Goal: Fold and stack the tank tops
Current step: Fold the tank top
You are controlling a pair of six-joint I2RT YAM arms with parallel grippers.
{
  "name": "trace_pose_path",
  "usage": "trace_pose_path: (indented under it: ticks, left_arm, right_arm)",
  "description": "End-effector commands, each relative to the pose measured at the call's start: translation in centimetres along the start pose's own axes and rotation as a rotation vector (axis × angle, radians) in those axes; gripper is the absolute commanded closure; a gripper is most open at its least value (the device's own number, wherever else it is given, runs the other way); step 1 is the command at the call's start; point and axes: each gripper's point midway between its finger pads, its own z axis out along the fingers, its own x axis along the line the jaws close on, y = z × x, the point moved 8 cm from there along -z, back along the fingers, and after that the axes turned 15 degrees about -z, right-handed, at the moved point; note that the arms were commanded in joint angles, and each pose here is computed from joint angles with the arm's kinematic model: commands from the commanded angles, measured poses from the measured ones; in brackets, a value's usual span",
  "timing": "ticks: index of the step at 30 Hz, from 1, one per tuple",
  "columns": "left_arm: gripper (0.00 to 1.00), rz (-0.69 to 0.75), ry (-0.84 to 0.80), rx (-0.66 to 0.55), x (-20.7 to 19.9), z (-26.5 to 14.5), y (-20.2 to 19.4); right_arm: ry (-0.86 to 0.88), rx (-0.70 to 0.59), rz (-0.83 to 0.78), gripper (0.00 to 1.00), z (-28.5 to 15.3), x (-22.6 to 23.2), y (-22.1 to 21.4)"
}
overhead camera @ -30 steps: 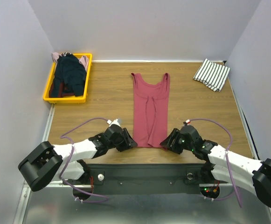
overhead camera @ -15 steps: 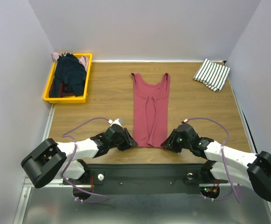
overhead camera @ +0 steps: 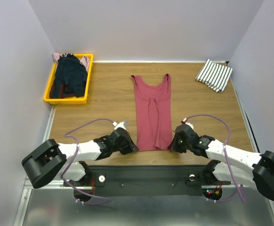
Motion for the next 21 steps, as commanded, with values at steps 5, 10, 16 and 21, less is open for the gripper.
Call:
trace_pose_path:
  ticks: [5,10,16,21]
  left_arm:
    - [1.00,-0.020,0.066,0.023,0.8,-1.5,-3.3]
    - [1.00,-0.047,0.065,0.031,0.8,-2.9,-4.7]
    - [1.00,-0.070,0.026,0.011,-0.2,-4.9,-5.3]
    - [1.00,-0.044,-0.009,-0.072,-2.6,-5.3,-4.0]
  right_arm:
    - [-0.107,0.083,-0.138,1.00,-2.7,-0.8,-4.4]
    - [-0.100,0.095,-0.141,1.00,-3.9,1.0,-6.8]
    - [-0.096,0.001,-0.194,1.00,-5.6,3.9,-5.9]
    - [-0.141,-0.154,-0.233,0.95,-6.5,5.2,-2.8]
